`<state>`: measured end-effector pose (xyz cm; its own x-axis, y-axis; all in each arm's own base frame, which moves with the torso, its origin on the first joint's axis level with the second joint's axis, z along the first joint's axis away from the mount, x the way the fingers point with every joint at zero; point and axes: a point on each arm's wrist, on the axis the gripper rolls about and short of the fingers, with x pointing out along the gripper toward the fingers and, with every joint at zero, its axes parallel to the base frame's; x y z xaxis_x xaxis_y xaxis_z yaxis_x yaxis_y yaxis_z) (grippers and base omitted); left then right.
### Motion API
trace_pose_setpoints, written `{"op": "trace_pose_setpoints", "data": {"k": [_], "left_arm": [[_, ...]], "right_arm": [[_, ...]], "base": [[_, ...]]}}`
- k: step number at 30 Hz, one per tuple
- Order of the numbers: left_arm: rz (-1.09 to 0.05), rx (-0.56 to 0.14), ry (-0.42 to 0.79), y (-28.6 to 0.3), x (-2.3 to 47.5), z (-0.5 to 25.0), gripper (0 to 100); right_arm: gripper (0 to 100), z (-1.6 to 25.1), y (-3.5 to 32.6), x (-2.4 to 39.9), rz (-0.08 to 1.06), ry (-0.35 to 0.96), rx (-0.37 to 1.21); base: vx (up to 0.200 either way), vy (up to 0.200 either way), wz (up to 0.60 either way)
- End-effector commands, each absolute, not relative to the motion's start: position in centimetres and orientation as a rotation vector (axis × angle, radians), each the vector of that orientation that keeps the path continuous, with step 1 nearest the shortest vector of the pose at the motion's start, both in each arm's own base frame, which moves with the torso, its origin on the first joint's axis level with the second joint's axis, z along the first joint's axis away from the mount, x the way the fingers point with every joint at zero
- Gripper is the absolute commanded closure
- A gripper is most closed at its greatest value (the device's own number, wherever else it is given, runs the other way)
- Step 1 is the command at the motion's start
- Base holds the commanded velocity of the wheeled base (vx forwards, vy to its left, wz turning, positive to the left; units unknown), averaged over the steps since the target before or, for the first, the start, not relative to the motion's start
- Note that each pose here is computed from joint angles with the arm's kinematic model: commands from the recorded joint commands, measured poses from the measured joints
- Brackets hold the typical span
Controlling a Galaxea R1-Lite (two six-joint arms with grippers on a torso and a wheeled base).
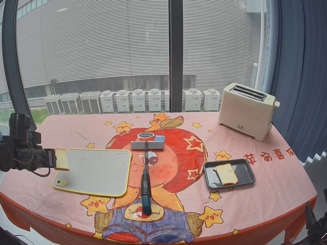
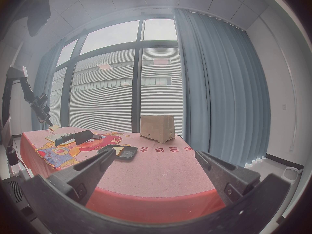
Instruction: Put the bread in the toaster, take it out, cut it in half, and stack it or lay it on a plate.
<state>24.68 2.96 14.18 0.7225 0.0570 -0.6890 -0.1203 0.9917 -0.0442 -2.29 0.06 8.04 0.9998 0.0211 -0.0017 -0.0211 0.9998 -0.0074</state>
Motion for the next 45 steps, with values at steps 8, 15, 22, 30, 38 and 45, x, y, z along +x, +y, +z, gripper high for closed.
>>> {"op": "trace_pose_setpoints", "data": {"k": [8, 15, 22, 30, 38, 45], "left_arm": [[0.081, -0.094, 0.65, 2.4, 20.8, 16.4, 100], [0.039, -0.099, 0.594, 2.0, 18.2, 17.1, 100], [0.036, -0.089, 0.518, 1.8, 16.3, 18.3, 100], [0.038, -0.092, 0.504, 1.7, 15.9, 18.5, 100], [0.025, -0.092, 0.526, 1.5, 15.6, 17.8, 100], [0.02, -0.092, 0.525, 1.4, 15.6, 17.9, 100]], "right_arm": [[0, 7.5, 0.1, -2.3, 0.021, 0.003, -0.008], [0, 7.5, 0.1, -2.3, 0.021, 0.003, -0.008], [0, 7.5, 0.1, -2.3, 0.021, 0.003, -0.008], [0, 7.5, 0.1, -2.3, 0.021, 0.003, -0.008], [0, 7.5, 0.1, -2.3, 0.021, 0.003, -0.008], [0, 7.5, 0.1, -2.3, 0.021, 0.003, -0.008]], "base": [[0.0, 0.0, 0.0], [0.0, 0.0, 0.0], [0.0, 0.0, 0.0], [0.0, 0.0, 0.0], [0.0, -0.1, 0.0], [0.0, -0.2, 0.0]]}}
